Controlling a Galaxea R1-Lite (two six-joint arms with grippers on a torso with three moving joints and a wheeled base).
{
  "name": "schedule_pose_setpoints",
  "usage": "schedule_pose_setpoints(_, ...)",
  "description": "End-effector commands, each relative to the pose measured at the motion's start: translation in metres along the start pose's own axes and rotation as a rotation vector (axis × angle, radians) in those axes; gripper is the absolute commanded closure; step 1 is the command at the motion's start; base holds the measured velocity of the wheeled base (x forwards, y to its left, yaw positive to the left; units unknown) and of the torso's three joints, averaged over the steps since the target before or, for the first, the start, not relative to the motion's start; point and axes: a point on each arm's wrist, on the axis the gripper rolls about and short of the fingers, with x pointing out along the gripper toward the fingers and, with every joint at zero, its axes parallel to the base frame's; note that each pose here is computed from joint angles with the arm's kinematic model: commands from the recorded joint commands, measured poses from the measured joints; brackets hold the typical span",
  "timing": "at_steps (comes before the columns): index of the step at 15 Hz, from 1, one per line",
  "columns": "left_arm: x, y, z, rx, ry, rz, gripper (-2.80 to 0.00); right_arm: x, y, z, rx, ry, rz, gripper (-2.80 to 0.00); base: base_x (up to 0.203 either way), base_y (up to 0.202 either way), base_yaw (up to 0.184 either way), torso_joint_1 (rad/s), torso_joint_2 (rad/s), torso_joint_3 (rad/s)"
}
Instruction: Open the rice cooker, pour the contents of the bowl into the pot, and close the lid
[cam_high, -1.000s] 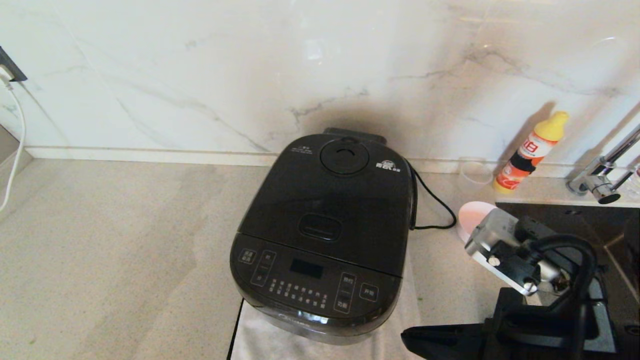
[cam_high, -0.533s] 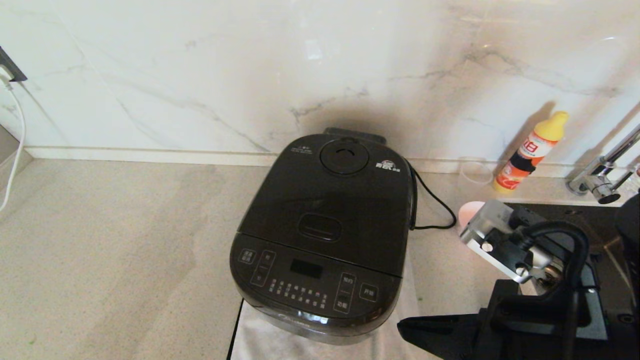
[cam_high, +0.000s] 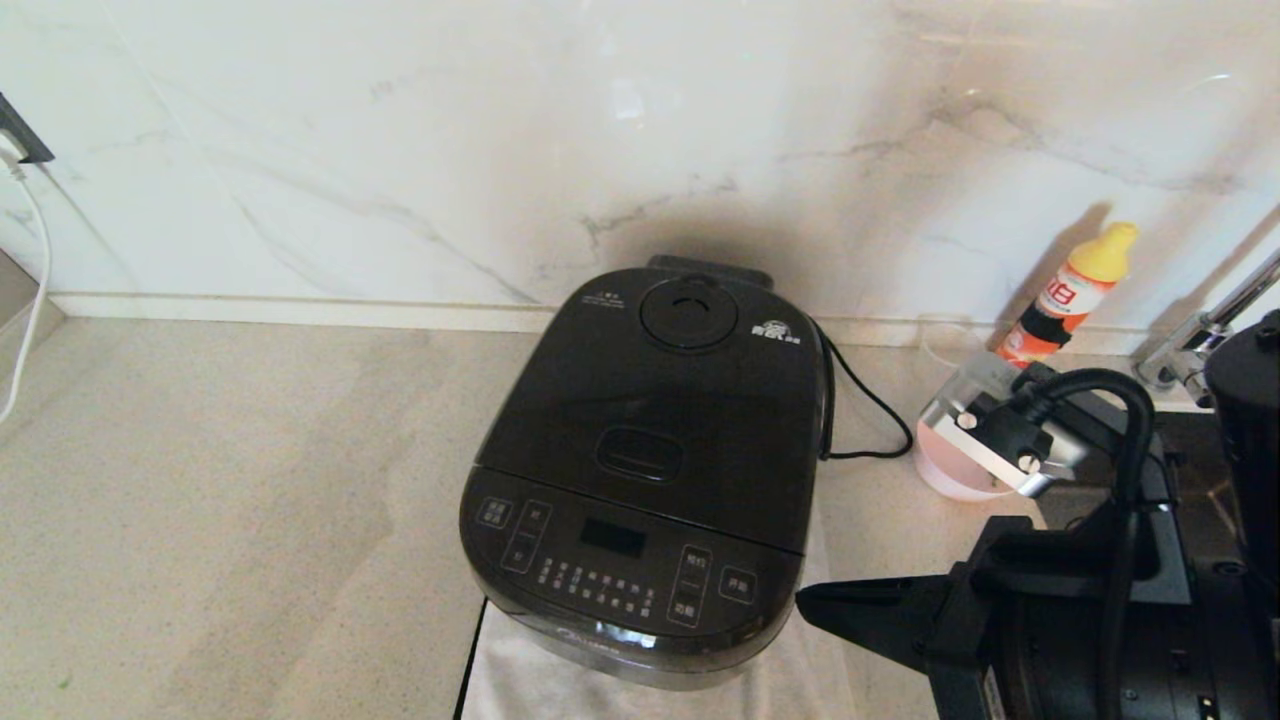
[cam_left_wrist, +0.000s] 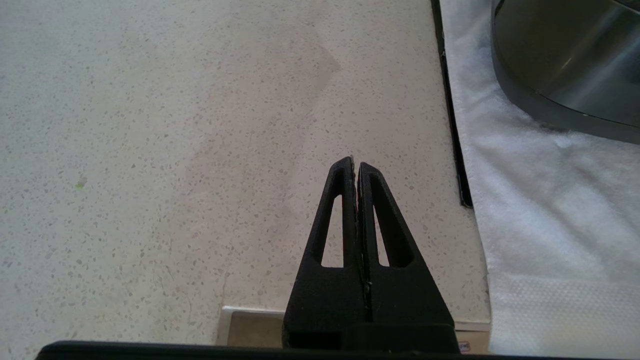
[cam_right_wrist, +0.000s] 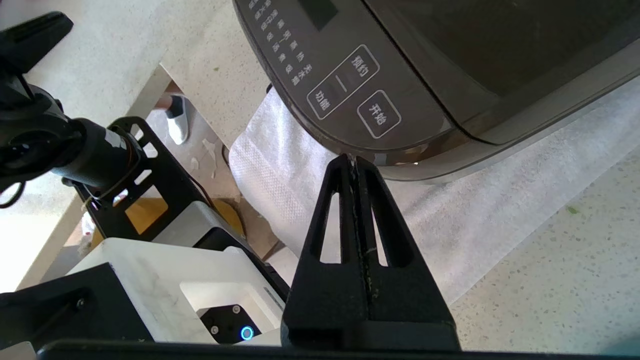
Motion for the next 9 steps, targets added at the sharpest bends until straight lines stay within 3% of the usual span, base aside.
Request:
schedule_pose_setpoints(1,0.000,0.000,0.000,0.000,0.002,0.000,0.00,0.001,-0.003,0.002,0.010,-0.004,-0.005,0.00,0.000,0.000,0.000,0.000,0.00,0.000)
schedule_pose_setpoints(9,0.000,0.000,0.000,0.000,0.003,0.000,0.00,0.019,-0.009,0.005,0.028,0.034,-0.007,0.00,0.000,0.000,0.000,0.000,0.00,0.000)
